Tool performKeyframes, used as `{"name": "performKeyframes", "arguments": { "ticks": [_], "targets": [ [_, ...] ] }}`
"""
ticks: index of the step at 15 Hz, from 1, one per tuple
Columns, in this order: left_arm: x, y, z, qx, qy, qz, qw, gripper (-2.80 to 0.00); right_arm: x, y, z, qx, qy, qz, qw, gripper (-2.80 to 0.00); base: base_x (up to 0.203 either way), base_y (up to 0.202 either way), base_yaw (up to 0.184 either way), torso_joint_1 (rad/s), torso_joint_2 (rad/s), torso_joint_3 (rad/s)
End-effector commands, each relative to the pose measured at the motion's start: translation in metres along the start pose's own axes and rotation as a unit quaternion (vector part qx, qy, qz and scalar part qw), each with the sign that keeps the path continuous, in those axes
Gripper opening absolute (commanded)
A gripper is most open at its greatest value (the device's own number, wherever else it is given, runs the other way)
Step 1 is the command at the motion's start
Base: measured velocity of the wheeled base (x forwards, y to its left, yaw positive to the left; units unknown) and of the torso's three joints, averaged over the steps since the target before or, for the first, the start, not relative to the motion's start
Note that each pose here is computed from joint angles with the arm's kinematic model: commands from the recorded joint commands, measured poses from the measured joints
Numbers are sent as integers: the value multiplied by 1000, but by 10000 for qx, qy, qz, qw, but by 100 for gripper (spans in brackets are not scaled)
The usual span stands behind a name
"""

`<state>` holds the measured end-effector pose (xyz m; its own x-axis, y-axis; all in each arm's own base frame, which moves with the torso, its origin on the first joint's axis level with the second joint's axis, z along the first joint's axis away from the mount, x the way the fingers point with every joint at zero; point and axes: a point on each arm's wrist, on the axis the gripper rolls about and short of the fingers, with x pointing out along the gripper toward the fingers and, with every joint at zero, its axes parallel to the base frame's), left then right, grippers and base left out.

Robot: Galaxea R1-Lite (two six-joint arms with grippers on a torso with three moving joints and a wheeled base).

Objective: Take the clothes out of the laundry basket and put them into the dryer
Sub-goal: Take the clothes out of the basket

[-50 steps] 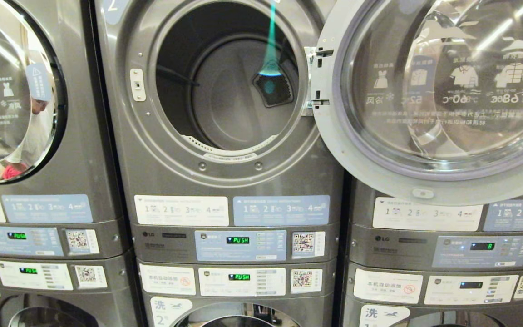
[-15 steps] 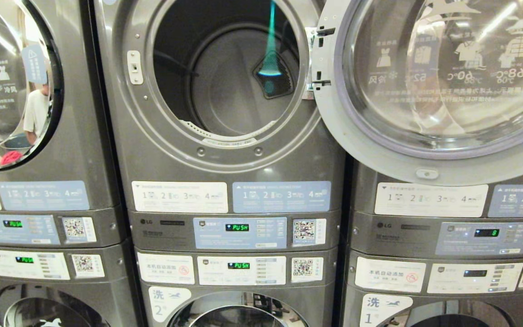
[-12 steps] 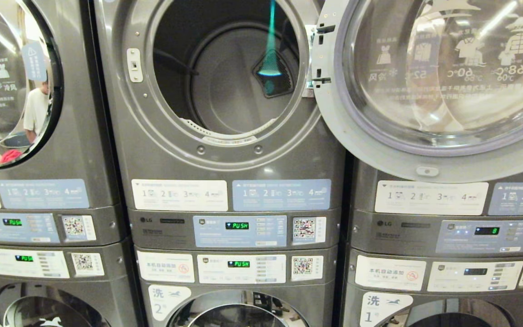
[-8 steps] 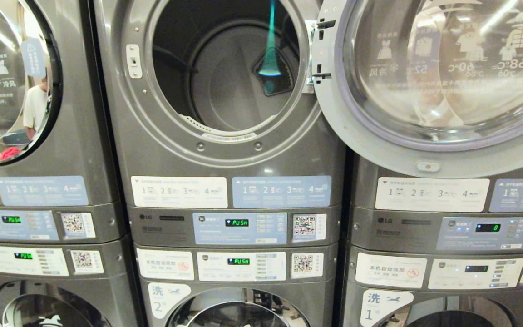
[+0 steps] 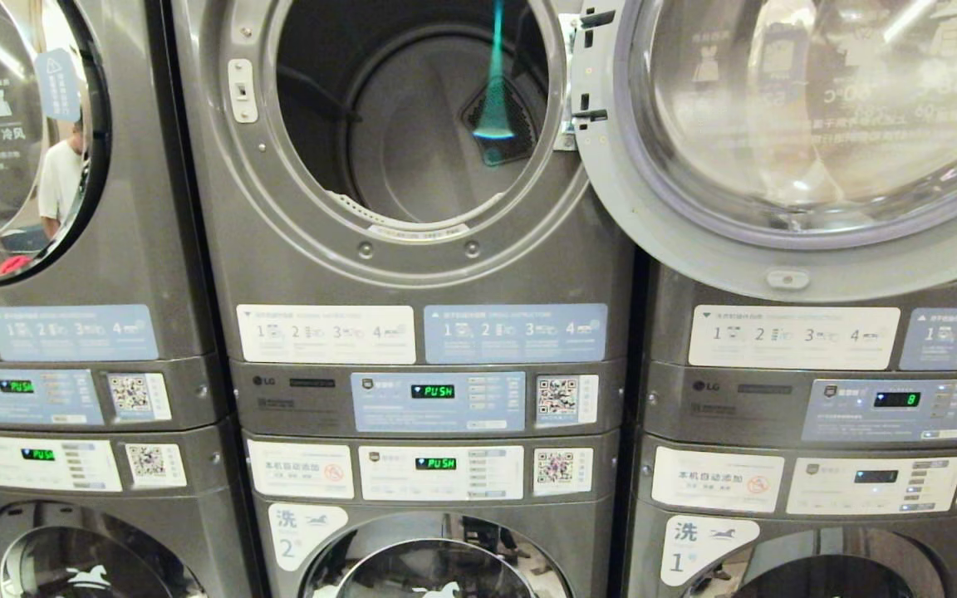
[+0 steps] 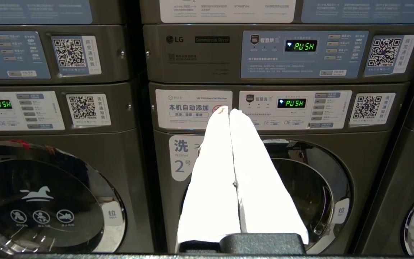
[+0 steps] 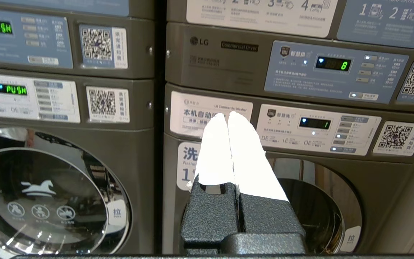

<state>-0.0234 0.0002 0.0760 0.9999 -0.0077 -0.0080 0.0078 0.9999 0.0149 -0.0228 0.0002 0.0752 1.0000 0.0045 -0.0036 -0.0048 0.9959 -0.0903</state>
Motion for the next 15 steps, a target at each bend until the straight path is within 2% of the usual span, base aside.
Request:
{"name": "performKeyframes", "arguments": {
  "ticks": [1, 15],
  "targets": [
    [0, 0, 0, 2, -2, 7, 10000, -280, 0, 0, 0, -8, -3, 2, 10000, -280, 0, 0, 0, -136, 310, 166],
    [0, 0, 0, 2, -2, 8, 10000, -280, 0, 0, -1, -16, 11, 17, 10000, -280, 0, 0, 0, -144, 332, 185]
  ]
}}
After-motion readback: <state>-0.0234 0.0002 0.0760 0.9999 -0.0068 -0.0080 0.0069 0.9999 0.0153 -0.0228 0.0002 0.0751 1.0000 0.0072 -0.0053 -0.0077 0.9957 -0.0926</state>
